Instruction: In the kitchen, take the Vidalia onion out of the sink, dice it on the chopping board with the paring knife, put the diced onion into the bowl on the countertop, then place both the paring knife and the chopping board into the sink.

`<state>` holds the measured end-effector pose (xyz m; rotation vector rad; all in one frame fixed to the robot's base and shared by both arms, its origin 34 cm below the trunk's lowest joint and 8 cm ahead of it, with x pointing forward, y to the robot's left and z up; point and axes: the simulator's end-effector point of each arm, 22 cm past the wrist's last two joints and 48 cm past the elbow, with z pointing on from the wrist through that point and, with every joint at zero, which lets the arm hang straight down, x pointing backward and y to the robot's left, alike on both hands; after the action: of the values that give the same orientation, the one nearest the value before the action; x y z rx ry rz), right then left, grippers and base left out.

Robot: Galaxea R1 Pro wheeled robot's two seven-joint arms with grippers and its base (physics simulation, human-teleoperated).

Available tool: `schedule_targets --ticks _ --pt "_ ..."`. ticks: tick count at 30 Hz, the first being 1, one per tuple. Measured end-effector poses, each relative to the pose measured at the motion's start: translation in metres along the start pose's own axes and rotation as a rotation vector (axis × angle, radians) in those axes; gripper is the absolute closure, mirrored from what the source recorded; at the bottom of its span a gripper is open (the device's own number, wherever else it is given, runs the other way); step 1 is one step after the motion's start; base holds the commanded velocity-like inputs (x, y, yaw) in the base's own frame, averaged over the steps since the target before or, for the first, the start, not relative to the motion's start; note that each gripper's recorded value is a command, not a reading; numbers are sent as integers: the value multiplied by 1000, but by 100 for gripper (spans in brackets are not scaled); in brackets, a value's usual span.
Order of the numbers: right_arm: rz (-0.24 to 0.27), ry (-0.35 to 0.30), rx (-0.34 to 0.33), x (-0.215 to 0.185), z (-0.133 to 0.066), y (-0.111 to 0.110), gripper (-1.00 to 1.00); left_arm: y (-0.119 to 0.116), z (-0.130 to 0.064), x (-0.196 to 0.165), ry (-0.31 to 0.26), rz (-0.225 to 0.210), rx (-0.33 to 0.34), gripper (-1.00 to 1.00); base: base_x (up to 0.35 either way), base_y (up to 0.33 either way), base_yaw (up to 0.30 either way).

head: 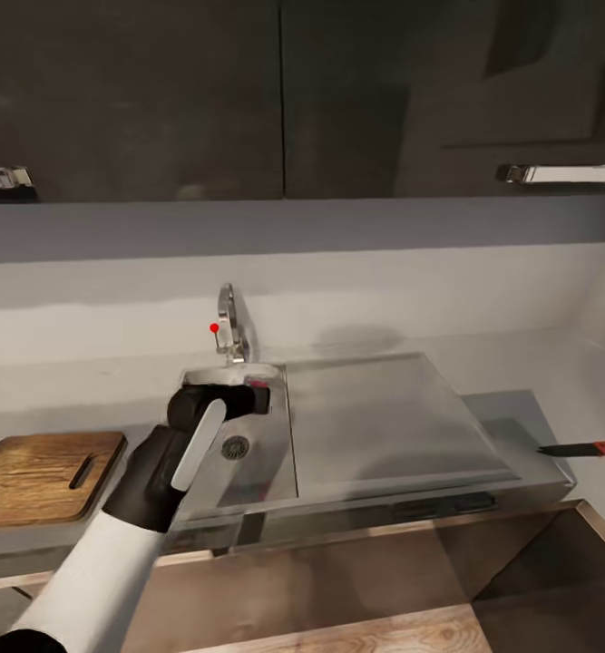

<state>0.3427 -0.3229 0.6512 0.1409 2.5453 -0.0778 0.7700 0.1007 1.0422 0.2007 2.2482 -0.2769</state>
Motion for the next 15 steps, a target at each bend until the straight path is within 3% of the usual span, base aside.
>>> schedule_targets --ticks 5,11,15 --pt "-9 -51 -2 -12 0 1 -100 1 -31 8 -59 9 5 100 0 0 0" --pt "-11 -79 -3 -18 -1 2 -100 14 -35 44 -30 0 -8 100 0 0 0" --pt "-11 -89 -3 -22 -1 2 -100 17 -37 34 -119 -28 -12 100 0 0 0"
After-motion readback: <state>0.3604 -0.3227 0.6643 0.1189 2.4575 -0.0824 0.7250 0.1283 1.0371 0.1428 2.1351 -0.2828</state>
